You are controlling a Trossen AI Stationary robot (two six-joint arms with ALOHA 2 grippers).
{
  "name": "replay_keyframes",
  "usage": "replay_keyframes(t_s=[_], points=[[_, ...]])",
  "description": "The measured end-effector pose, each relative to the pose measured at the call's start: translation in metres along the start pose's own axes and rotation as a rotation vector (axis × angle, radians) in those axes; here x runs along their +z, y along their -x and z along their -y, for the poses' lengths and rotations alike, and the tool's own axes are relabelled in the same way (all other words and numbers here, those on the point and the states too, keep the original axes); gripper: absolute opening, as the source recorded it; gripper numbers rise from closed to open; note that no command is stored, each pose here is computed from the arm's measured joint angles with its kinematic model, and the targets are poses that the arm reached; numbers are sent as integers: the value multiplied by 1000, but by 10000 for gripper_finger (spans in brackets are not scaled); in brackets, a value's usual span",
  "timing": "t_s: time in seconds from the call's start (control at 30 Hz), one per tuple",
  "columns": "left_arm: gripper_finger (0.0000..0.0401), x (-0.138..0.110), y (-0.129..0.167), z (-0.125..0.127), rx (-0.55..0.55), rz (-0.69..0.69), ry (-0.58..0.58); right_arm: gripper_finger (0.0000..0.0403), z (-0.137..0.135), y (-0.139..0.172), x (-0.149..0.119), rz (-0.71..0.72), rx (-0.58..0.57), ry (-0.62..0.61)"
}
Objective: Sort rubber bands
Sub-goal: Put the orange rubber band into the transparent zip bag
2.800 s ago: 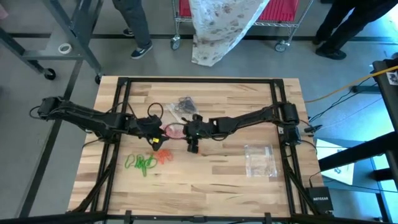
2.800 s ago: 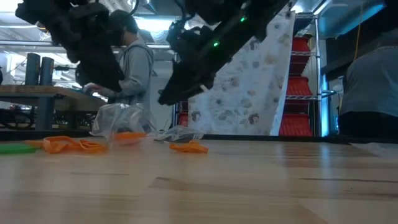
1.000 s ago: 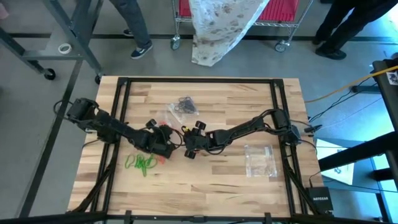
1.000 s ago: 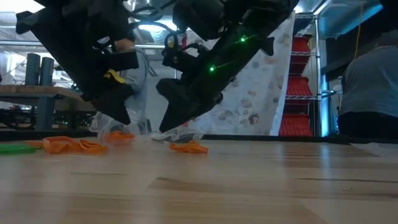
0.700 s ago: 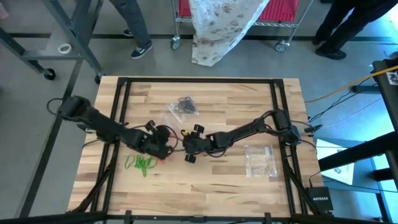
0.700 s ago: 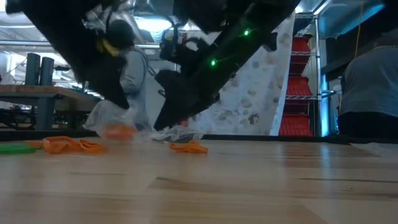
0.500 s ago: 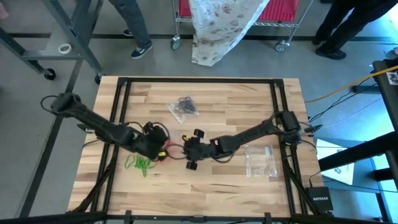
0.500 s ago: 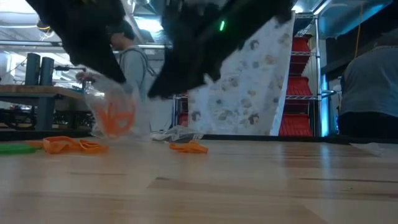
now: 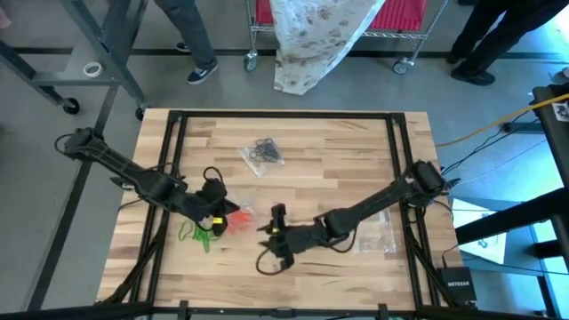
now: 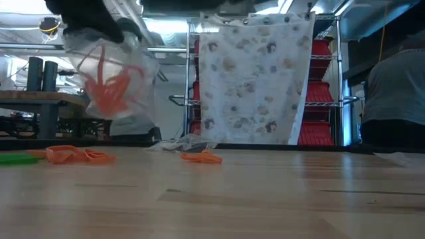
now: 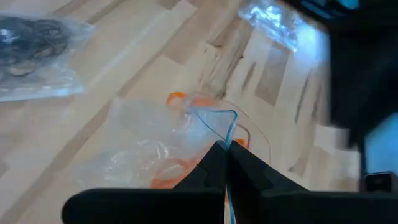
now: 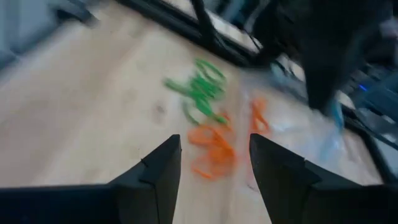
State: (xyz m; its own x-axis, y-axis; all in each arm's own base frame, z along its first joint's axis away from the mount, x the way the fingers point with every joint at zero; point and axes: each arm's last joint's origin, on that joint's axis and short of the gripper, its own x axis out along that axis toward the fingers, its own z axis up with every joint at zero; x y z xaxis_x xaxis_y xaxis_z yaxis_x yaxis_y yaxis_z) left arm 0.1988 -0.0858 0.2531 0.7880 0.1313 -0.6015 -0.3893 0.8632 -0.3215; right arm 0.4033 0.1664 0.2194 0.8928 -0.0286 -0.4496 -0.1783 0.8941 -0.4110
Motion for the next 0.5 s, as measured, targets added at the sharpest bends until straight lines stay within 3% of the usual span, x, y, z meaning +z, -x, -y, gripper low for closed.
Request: replay_keyframes(t_s=[0.3, 0.5], points=[[0, 3, -2, 6, -61, 23, 22, 182, 12, -15, -17, -88, -98, 17], [0, 4, -3, 6, -61, 27, 45, 182, 11, -18, -19, -90, -62, 157]])
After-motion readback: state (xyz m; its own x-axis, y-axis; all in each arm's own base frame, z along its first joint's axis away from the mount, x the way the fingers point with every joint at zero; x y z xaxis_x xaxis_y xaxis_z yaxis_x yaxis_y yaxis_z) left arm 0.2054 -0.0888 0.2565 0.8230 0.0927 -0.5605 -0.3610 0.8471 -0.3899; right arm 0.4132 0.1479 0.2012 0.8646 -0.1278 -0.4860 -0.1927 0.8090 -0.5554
